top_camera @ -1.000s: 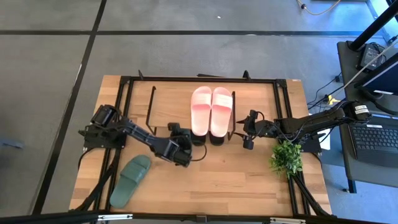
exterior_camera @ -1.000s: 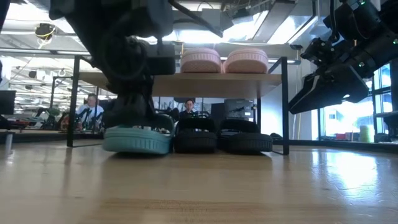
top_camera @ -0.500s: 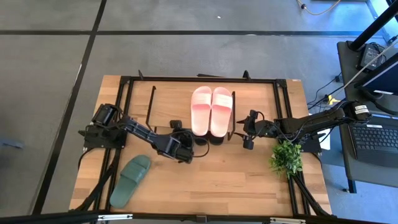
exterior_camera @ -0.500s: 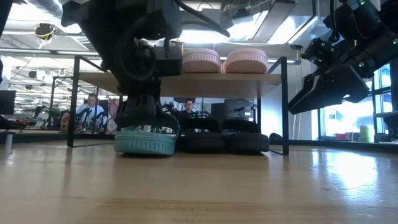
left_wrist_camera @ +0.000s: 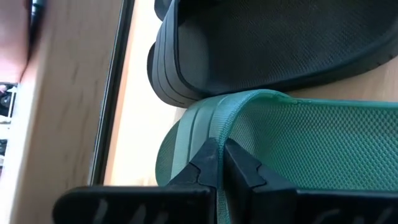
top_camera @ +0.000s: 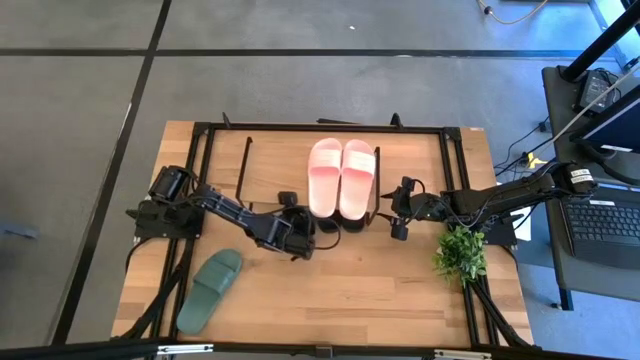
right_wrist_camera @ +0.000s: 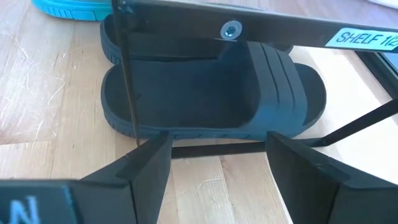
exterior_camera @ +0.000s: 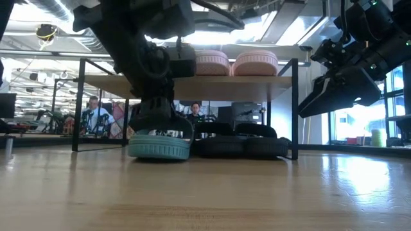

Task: Pick and place slides into the shelf
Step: Put the right green slide under the shelf

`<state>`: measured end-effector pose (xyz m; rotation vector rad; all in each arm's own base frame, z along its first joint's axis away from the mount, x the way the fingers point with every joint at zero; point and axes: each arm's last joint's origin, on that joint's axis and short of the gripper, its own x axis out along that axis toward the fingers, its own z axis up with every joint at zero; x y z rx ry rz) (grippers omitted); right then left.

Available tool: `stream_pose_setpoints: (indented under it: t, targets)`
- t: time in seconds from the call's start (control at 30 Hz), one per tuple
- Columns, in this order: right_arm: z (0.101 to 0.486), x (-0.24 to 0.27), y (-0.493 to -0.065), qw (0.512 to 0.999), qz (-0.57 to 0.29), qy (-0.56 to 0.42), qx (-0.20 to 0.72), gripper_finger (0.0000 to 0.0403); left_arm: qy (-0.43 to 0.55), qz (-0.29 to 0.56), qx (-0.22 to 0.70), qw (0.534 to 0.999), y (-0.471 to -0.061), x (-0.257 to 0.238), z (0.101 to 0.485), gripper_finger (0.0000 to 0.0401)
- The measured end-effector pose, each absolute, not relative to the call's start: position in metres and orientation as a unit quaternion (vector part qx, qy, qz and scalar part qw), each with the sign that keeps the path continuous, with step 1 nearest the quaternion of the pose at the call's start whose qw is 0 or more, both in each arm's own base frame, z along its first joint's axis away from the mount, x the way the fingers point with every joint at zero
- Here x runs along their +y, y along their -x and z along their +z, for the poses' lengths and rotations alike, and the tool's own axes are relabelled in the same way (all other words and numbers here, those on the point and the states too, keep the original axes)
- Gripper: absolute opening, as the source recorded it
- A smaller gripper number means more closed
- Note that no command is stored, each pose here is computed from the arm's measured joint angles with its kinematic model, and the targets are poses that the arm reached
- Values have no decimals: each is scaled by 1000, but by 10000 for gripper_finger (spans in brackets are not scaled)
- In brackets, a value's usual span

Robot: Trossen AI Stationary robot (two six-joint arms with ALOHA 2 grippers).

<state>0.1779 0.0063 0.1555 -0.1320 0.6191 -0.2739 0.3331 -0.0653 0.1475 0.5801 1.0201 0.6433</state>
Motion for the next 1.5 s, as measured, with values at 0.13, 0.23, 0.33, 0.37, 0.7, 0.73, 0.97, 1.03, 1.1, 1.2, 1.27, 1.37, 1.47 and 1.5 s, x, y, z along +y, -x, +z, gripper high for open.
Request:
stream_pose_setpoints:
  t: [0.13,0.23,0.33,0.37,0.7,0.73,0.97,1.03,1.1,1.2,1.27,1.37,1.47,1.5]
  targets:
    - [155,6,-178,941,-134,65,303,259,-269,297,467,788,-335,-66,148,1]
    - [155,6,-178,941,-134,65,304,259,-271,298,467,787,-335,-65,148,1]
    - [155,6,-178,941,-134,65,305,259,-271,298,467,787,-335,-65,148,7]
    - [155,6,-178,941,-134,65,305,259,-271,298,467,787,-335,-65,148,14]
    - [153,6,-176,937,-135,65,317,259,-266,286,473,790,-335,-67,148,67]
    - [153,6,-176,937,-135,65,317,259,-266,285,473,790,-335,-67,148,69]
    - [153,6,-176,936,-139,54,319,259,-266,285,472,791,-335,-67,148,120]
    - [152,6,-175,935,-139,53,322,259,-267,283,470,792,-334,-69,148,146]
    - [152,6,-175,934,-140,50,324,259,-267,281,465,796,-332,-73,152,169]
    - [151,6,-175,934,-142,44,325,259,-257,273,449,811,-328,-82,163,192]
    - [151,6,-175,934,-142,44,325,259,-232,258,436,830,-325,-89,174,199]
    - [151,6,-175,934,-143,44,325,259,-152,199,429,868,-317,-103,191,201]
    - [151,6,-175,934,-142,44,325,259,-11,114,425,898,-312,-117,208,199]
    - [151,6,-175,934,-142,44,325,259,33,85,420,903,-312,-122,212,199]
